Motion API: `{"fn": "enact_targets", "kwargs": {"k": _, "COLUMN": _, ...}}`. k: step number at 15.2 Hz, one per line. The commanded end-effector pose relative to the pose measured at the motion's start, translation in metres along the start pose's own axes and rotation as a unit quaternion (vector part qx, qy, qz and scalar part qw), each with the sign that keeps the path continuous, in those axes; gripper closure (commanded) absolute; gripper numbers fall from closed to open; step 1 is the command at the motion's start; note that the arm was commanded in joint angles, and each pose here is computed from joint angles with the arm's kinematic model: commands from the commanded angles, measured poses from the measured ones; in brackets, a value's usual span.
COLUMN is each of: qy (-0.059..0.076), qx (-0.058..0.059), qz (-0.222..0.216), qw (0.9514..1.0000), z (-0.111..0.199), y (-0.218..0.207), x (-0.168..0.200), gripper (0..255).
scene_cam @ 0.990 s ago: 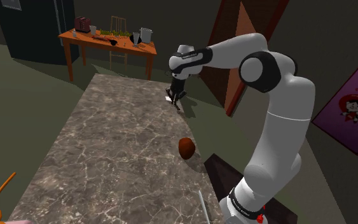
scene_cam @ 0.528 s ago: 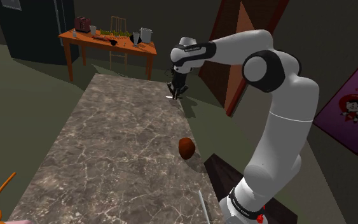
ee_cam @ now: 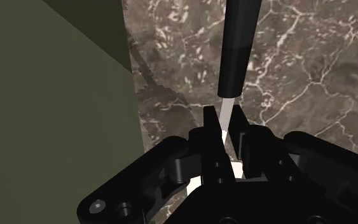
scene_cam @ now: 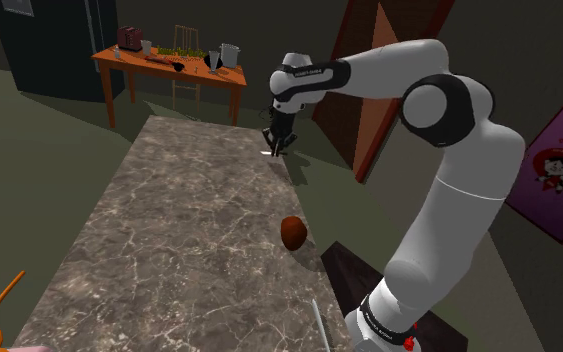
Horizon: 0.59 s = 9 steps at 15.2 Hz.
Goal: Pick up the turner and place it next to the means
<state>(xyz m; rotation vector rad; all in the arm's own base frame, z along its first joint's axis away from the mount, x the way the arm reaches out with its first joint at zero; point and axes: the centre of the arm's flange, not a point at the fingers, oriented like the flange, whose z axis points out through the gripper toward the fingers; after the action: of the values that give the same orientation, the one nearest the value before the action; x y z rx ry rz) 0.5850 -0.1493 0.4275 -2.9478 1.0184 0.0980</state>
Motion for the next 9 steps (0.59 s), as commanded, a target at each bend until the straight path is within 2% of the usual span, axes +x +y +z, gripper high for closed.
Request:
{"fn": "enact_targets", "kwargs": {"k": 1, "qy": 0.000, "qx": 0.000, "qz": 0.000, "qw": 1.0000, "z": 0.000, "y": -0.005, "x": -0.024, "gripper": 255}}
{"fn": "enact_targets", "kwargs": {"k": 9, "qy": 0.000, "qx": 0.000, "qz": 0.000, "qw": 1.0000, "z": 0.007, "y": -0.032, "x": -0.126, "gripper": 255}}
